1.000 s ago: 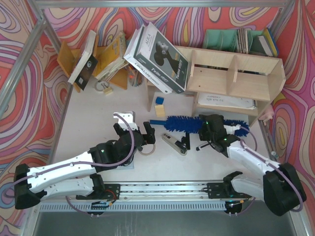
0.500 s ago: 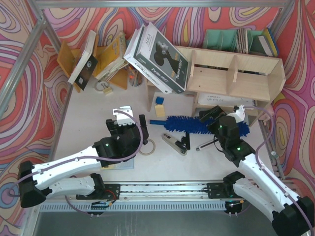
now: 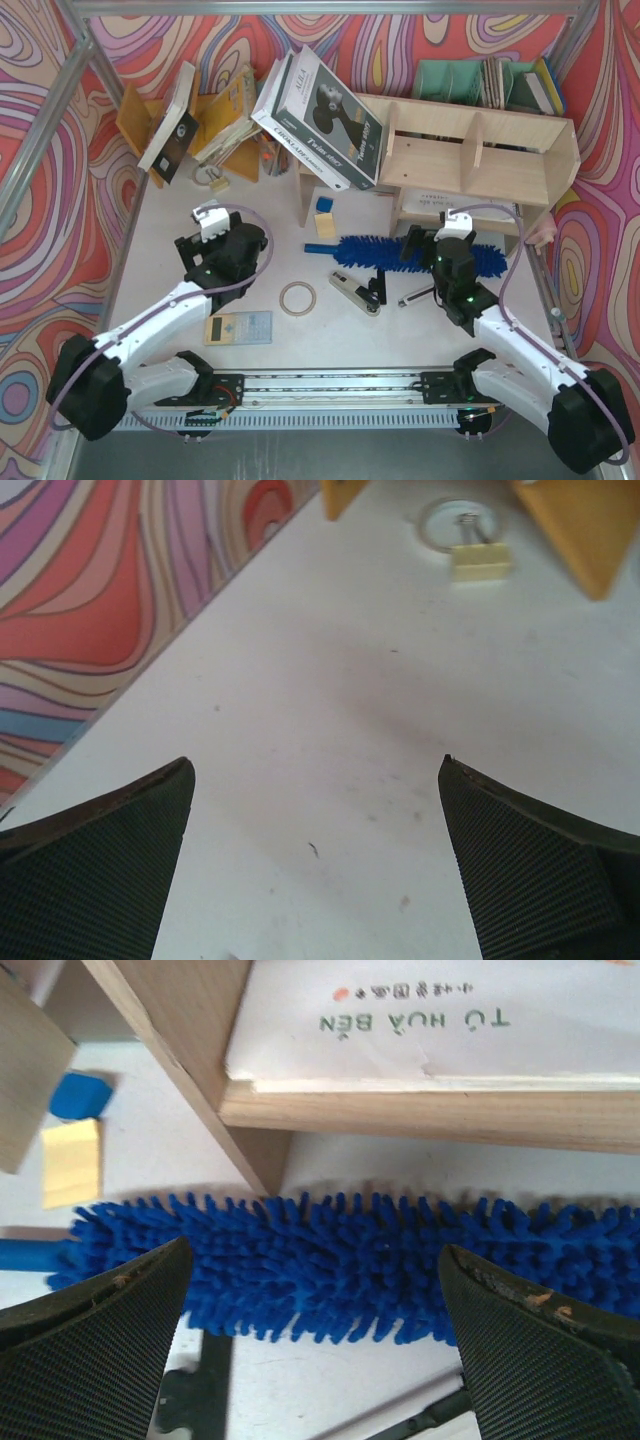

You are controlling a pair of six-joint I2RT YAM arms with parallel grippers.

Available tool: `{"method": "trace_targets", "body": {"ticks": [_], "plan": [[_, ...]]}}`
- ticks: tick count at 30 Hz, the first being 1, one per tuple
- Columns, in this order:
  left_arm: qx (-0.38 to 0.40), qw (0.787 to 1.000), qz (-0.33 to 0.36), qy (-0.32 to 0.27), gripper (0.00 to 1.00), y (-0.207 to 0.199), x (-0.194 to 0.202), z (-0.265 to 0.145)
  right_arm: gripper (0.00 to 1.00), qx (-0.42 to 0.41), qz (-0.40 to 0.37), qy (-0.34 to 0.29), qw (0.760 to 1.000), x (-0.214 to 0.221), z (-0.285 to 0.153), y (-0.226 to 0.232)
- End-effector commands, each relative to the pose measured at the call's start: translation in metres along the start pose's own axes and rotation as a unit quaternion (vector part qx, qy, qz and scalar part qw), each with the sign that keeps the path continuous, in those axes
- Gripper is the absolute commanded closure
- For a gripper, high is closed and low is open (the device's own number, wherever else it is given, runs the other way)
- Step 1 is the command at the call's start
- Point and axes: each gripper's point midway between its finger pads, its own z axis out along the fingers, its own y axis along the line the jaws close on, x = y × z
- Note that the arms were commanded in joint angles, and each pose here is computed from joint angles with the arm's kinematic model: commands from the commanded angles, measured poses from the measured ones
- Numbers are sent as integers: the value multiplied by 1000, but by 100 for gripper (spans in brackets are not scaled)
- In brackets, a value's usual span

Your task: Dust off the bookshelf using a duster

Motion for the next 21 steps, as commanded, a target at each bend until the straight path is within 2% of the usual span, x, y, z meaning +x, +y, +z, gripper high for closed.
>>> {"method": "trace_targets", "body": {"ticks": [1, 5, 11, 12, 21], "plan": [[-36, 999, 8, -7, 2, 7, 11, 31, 1, 38, -39, -47, 997, -8, 10, -17], [-27, 999, 19, -33, 2, 1, 19, 53, 1, 58, -75, -60, 994, -1, 21, -26], [-17, 998, 39, -48, 1, -1, 15, 87, 1, 73, -87, -61, 992, 17, 35, -36], [-22, 997, 52, -44, 2, 6, 28, 93, 1, 70, -88, -63, 992, 18, 37, -36], [26, 998, 44, -38, 2, 4, 31, 101, 1, 49, -95, -67, 992, 34, 53, -44]]}}
